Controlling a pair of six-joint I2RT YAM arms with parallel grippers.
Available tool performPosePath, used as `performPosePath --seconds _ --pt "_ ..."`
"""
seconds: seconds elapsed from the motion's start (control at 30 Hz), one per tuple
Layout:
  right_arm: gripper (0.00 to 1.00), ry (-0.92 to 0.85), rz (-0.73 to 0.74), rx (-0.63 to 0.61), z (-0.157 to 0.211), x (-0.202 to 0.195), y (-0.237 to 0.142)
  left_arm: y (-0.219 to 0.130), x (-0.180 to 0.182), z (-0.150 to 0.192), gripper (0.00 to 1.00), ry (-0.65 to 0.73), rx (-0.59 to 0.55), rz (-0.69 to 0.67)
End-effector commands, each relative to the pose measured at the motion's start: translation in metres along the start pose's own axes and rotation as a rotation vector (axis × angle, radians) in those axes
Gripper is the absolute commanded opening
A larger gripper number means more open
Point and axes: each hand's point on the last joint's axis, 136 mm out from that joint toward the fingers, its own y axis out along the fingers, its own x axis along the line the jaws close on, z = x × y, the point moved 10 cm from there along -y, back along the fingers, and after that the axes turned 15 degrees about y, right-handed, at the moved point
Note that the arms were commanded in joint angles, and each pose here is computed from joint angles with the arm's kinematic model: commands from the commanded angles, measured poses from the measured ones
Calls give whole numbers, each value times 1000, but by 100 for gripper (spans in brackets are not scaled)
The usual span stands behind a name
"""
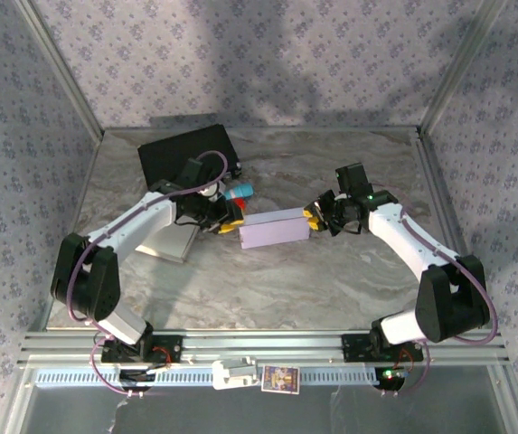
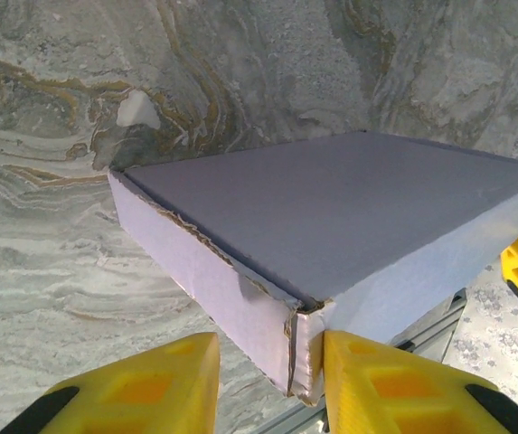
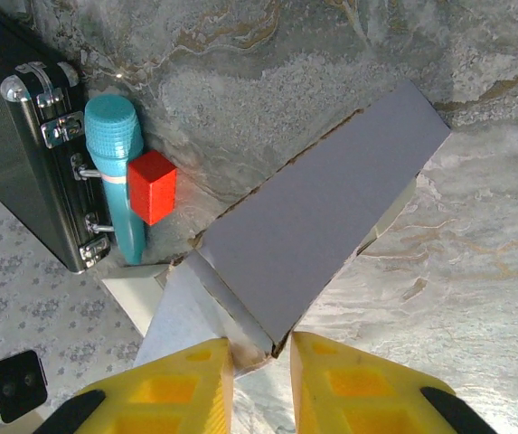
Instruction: Fold the paper box
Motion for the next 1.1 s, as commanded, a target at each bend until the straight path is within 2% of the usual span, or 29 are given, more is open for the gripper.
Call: performPosePath --seconds 0.0,0.2,0.4,0.63,0.77,0.9,1.07 --pt "25 96 246 -69 -15 -41 17 14 25 18 33 -20 66 -102" --pt "27 90 224 -63 -15 -33 15 25 33 25 23 -8 84 -95" --pt "47 7 75 -100 3 -11 -13 12 14 22 24 36 38 -66" --pt "46 11 117 -42 3 -45 -20 15 -11 52 26 205 20 -75" --pt "48 -69 168 -73 5 -68 -40 28 -5 71 29 232 30 -70" --pt "49 -118 197 -90 1 -87 -45 44 3 82 32 245 76 -85" --pt "49 -140 198 -122 -4 -85 -49 43 1 79 35 257 58 -92"
